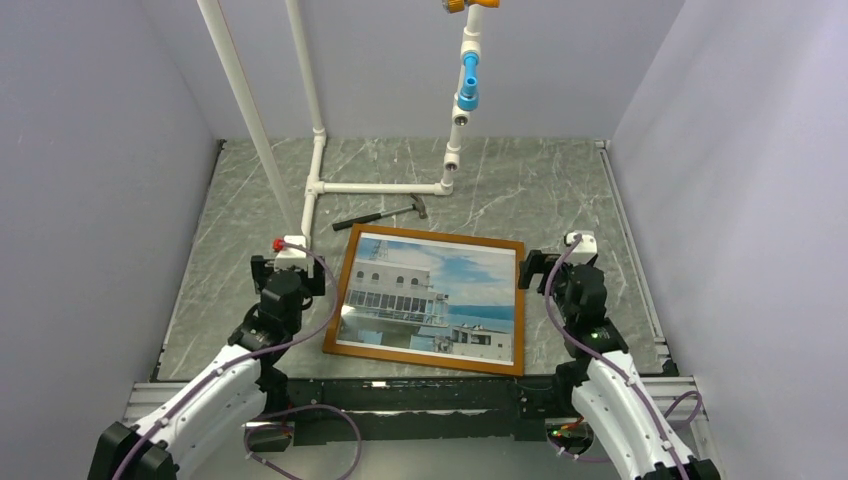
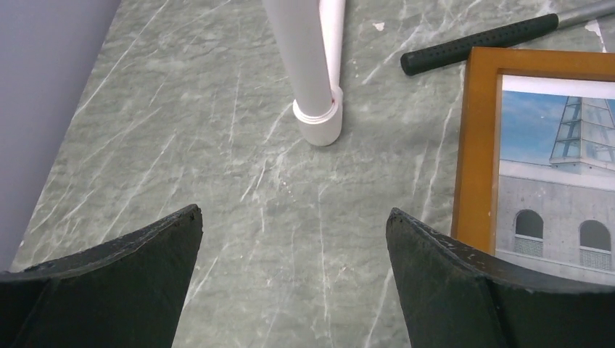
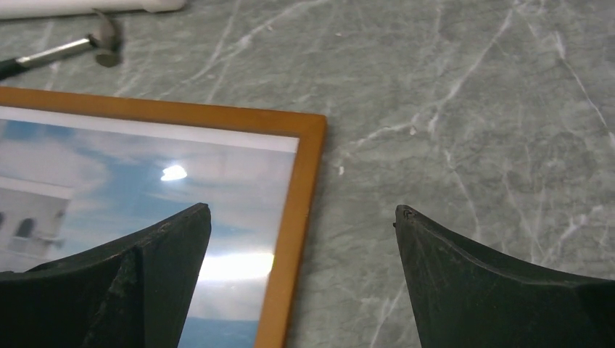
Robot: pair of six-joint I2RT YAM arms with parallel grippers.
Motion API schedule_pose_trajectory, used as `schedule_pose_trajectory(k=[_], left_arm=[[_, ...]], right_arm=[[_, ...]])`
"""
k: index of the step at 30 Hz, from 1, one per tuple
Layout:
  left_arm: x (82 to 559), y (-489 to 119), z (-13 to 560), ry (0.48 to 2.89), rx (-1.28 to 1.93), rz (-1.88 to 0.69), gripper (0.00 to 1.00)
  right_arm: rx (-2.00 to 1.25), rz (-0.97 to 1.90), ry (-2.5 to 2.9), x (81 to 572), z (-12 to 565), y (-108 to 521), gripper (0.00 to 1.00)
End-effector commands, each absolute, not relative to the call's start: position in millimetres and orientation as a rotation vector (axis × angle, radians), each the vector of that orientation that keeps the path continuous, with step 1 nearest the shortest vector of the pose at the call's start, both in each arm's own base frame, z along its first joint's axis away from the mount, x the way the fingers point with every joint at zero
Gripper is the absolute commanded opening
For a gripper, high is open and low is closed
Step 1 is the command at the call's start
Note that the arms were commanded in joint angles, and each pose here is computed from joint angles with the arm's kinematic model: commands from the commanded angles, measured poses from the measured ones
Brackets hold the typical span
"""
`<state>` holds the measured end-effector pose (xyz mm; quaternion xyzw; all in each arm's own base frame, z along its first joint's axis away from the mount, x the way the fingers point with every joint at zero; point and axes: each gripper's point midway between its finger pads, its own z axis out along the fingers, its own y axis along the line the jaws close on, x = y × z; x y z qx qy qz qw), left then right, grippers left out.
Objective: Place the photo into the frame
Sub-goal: Reset both arms
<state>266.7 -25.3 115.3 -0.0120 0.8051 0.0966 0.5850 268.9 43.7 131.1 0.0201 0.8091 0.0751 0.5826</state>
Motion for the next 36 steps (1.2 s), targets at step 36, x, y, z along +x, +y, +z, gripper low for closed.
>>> schedule_pose_trajectory(k=[36], left_arm=[[365.5,28.1,121.0,1.626,-0.031,0.194,0.99]], right_arm=[[0.054,-0.004,1.687,375.4,95.5,-19.3,1.0]])
